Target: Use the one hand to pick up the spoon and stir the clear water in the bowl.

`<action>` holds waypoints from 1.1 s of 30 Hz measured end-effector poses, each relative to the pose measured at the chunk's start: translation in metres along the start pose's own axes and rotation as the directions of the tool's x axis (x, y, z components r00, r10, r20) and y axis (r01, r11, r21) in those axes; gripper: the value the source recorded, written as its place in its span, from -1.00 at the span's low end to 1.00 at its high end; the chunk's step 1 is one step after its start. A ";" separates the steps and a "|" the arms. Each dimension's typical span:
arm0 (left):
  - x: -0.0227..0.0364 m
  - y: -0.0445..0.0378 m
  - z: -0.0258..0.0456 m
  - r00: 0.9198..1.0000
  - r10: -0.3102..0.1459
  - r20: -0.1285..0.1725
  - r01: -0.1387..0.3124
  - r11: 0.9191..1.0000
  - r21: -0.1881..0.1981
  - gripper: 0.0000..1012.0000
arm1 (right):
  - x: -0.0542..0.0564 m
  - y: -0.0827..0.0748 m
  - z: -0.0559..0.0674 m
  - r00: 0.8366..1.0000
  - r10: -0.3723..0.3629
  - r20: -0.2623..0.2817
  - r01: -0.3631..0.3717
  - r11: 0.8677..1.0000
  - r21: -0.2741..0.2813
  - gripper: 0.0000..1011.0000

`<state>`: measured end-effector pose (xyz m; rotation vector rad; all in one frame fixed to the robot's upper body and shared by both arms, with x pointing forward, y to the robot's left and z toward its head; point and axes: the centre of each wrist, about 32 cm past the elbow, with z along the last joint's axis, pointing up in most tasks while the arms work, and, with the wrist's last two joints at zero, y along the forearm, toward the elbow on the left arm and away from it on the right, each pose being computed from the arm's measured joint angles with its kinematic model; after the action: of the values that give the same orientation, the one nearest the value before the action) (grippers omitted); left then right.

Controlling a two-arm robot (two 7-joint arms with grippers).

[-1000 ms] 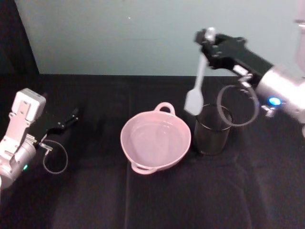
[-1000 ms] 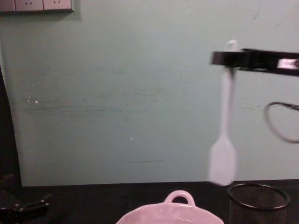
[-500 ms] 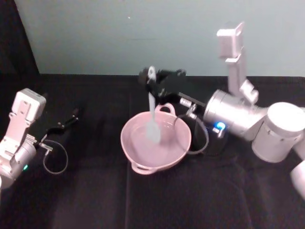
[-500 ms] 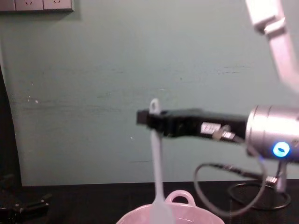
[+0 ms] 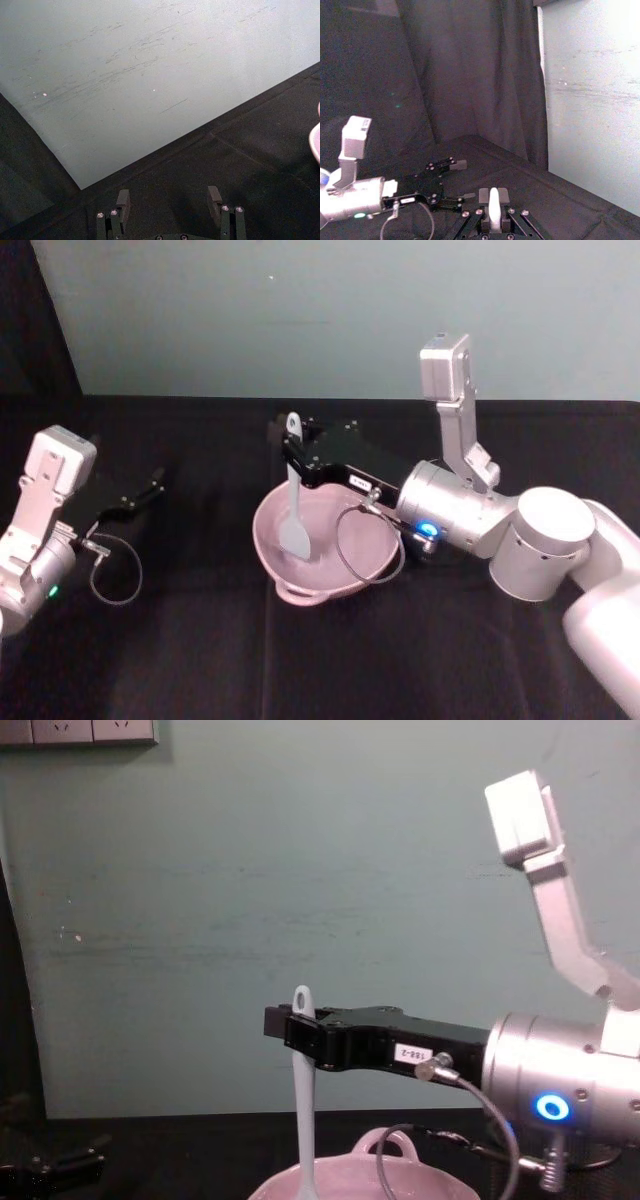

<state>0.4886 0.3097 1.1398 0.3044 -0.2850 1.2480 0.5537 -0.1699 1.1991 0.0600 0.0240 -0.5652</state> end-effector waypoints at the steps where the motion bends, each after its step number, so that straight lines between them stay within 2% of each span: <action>1: 0.0000 0.0000 0.0000 1.000 0.000 0.000 0.000 1.000 0.000 1.00 | 0.003 0.004 -0.002 1.000 -0.001 -0.005 0.001 1.000 0.004 -0.78; 5: 0.0000 0.0000 0.0000 1.000 0.000 0.000 0.000 1.000 0.000 1.00 | 0.013 0.015 -0.007 1.000 -0.016 -0.013 0.016 1.000 0.013 -0.78; 6: 0.0000 0.0000 0.0000 1.000 0.000 0.000 0.000 1.000 0.000 1.00 | 0.013 0.015 -0.007 1.000 -0.016 -0.013 0.016 1.000 0.013 -0.78; 10: 0.0000 0.0000 0.0000 1.000 0.000 0.000 0.000 1.000 0.000 1.00 | 0.024 0.021 -0.007 0.999 -0.048 -0.013 0.048 0.999 0.021 -0.78; 15: 0.0000 0.0000 0.0000 1.000 0.000 0.000 0.000 1.000 0.000 1.00 | 0.035 0.017 -0.007 0.996 -0.084 -0.007 0.084 0.996 0.021 -0.78; 18: 0.0000 0.0000 0.0000 1.000 0.000 0.000 0.000 1.000 0.000 1.00 | 0.040 0.009 -0.005 0.993 -0.119 0.004 0.119 0.993 0.022 -0.78; 26: 0.0000 0.0000 0.0000 1.000 0.000 0.000 0.000 1.000 0.000 1.00 | 0.041 -0.013 -0.001 0.987 -0.159 0.033 0.158 0.987 0.015 -0.78; 33: 0.0000 0.0000 0.0000 1.000 0.000 0.000 0.000 1.000 0.000 1.00 | 0.028 -0.025 0.003 0.989 -0.142 0.052 0.142 0.990 -0.007 -0.78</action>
<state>0.4886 0.3097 1.1398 0.3044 -0.2850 1.2479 0.5644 -0.2063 1.1993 0.0338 -0.0195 -0.7088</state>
